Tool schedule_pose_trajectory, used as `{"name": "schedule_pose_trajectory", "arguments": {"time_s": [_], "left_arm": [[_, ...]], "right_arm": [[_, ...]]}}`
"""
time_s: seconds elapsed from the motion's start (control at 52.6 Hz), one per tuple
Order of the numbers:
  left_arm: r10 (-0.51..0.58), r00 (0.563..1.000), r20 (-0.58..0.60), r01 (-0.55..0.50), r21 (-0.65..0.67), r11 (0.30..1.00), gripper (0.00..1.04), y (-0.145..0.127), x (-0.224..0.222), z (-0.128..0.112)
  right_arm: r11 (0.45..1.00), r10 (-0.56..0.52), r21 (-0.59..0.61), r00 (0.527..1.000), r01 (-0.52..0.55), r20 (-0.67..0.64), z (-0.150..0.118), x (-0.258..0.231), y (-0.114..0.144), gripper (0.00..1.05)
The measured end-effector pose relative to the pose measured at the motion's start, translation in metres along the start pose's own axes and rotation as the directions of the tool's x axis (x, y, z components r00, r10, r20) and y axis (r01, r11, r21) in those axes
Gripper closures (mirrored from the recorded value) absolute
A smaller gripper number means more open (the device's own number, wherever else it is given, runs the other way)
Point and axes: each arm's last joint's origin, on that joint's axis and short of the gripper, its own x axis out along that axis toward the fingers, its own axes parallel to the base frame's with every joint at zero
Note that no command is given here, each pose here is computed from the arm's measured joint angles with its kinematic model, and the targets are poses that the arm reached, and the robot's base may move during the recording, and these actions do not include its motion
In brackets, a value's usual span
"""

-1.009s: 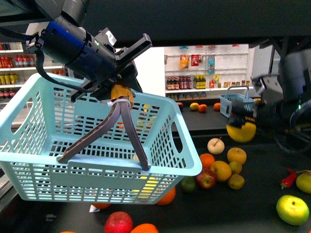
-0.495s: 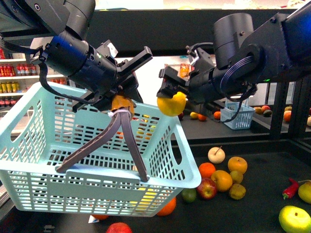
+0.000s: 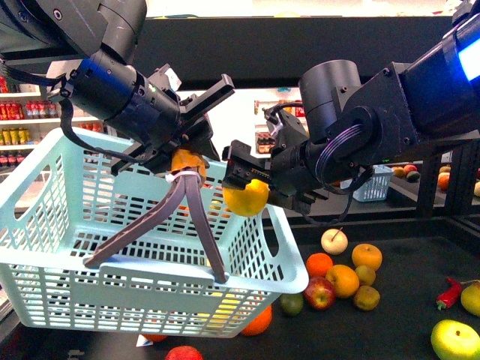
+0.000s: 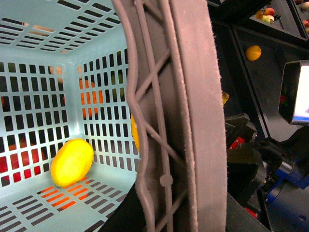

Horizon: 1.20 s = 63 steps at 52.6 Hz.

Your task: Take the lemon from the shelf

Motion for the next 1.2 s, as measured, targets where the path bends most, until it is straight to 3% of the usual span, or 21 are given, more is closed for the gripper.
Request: {"name": "schedule_pose_trajectory", "arguments": {"time_s": [0.095, 0.457, 0.647, 0.761, 0.932, 1.199], "left_arm": [[-0.001, 1.0, 0.0, 0.001, 0.0, 1.0, 0.89, 0.0, 0.0, 0.0], [0.004, 1.0, 0.0, -0.004, 0.002, 1.0, 0.89, 0.0, 0.0, 0.0], [0.002, 1.0, -0.001, -0.002, 0.002, 1.0, 0.89, 0.0, 0.0, 0.0], [0.003, 1.0, -0.001, -0.002, 0.002, 1.0, 0.89, 0.0, 0.0, 0.0], [0.003, 1.0, -0.001, -0.002, 0.002, 1.0, 0.89, 0.0, 0.0, 0.0], [0.004, 1.0, 0.0, -0.004, 0.003, 1.0, 0.89, 0.0, 0.0, 0.0]], "right_arm": [[1.0, 0.008, -0.004, 1.0, -0.008, 0.003, 0.0, 0.0, 0.002, 0.07], [0.998, -0.055, 0.009, 0.996, 0.054, 0.066, 0.014, -0.02, -0.023, 0.08], [0.985, -0.171, 0.007, 0.959, 0.174, 0.226, 0.05, -0.09, -0.056, 0.08], [0.969, -0.235, -0.003, 0.925, 0.247, 0.298, 0.057, -0.127, -0.071, 0.08], [0.938, -0.317, -0.008, 0.867, 0.346, 0.385, 0.045, -0.174, -0.082, 0.08], [0.93, -0.319, -0.023, 0.835, 0.368, 0.449, 0.005, -0.237, -0.061, 0.08]]}}
